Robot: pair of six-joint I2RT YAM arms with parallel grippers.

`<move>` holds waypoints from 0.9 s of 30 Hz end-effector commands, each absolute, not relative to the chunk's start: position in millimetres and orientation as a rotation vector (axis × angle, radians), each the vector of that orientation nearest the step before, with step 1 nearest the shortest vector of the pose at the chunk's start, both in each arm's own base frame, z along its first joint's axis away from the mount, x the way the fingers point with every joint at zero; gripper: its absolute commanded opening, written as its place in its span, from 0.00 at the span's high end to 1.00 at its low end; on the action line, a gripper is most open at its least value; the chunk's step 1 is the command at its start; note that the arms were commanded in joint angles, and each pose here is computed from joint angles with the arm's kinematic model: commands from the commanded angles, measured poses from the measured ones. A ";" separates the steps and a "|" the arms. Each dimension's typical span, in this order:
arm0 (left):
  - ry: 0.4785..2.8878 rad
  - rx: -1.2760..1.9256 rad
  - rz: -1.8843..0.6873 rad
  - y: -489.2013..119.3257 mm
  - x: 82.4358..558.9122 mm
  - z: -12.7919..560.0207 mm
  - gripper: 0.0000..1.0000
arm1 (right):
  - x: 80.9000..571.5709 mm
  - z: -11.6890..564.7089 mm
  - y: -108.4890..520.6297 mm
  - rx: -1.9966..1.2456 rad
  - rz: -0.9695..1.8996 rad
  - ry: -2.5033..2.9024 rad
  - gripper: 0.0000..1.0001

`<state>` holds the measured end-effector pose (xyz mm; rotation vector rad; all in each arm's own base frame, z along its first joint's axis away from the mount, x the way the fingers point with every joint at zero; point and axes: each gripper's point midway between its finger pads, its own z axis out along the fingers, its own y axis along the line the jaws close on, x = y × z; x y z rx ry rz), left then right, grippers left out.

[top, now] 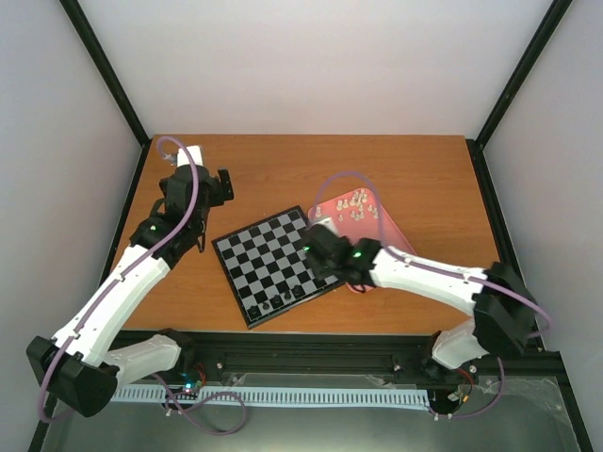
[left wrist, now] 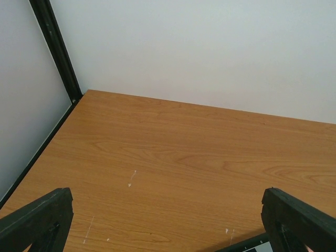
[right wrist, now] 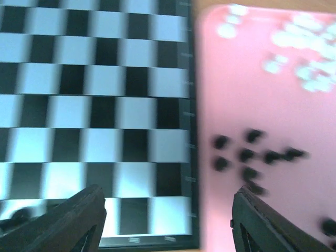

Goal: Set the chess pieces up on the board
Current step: Pick up the chess piece from the storage box.

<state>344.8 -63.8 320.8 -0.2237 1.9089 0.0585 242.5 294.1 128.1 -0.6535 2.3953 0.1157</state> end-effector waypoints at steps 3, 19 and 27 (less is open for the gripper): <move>1.873 -0.199 -0.005 -81.0 360.7 334.2 0.00 | 272.2 142.3 195.3 -0.306 -0.028 2.403 0.38; 1.942 -0.138 0.045 -103.8 403.2 304.0 0.00 | 295.0 74.3 106.7 -0.065 -0.160 2.601 0.56; 1.971 -0.128 0.071 -107.1 411.9 290.2 0.00 | 278.5 72.7 116.5 -0.089 -0.037 2.640 0.66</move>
